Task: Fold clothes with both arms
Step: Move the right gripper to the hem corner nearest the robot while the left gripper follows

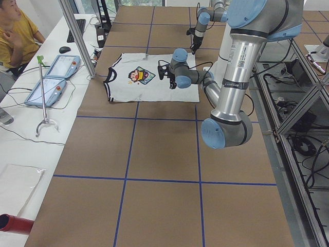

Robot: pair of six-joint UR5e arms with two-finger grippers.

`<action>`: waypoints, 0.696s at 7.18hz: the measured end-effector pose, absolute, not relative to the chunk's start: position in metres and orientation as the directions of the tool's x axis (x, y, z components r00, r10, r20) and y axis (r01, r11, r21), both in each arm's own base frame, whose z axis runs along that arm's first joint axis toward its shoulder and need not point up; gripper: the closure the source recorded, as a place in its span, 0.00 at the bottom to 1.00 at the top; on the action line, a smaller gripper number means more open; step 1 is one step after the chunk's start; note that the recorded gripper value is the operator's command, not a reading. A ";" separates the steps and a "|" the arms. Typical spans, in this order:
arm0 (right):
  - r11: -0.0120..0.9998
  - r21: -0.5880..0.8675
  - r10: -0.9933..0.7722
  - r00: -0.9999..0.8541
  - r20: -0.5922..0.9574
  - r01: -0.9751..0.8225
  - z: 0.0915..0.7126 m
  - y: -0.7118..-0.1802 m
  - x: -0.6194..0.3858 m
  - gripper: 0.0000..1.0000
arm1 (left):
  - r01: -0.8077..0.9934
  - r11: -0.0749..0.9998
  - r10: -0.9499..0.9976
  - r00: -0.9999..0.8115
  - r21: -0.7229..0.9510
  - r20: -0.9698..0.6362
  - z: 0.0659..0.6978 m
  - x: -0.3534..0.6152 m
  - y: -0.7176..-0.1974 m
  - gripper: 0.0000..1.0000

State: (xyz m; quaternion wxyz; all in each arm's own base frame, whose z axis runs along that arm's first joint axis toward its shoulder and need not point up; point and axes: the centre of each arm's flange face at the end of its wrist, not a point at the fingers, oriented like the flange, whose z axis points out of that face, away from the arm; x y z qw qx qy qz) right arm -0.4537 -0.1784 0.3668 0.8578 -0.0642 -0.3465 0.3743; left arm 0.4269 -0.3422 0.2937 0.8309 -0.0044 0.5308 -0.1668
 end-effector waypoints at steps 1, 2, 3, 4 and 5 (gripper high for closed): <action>0.710 -0.370 0.688 0.477 0.547 -0.599 0.366 -0.180 -0.453 1.00 | 0.279 0.929 -0.344 0.402 -0.245 -0.848 0.302 0.438 -0.314 0.19; 0.707 -0.371 0.690 0.472 0.548 -0.602 0.365 -0.182 -0.452 1.00 | 0.291 0.912 -0.396 0.435 -0.289 -0.809 0.308 0.453 -0.289 0.19; 0.704 -0.374 0.692 0.466 0.551 -0.604 0.363 -0.184 -0.449 1.00 | 0.301 0.898 -0.432 0.467 -0.320 -0.772 0.311 0.465 -0.268 0.20; 0.703 -0.378 0.693 0.460 0.555 -0.603 0.359 -0.185 -0.446 1.00 | 0.310 0.887 -0.457 0.487 -0.343 -0.744 0.316 0.474 -0.250 0.21; 0.703 -0.380 0.693 0.459 0.556 -0.602 0.358 -0.185 -0.444 1.00 | 0.323 0.874 -0.483 0.499 -0.363 -0.719 0.323 0.479 -0.235 0.22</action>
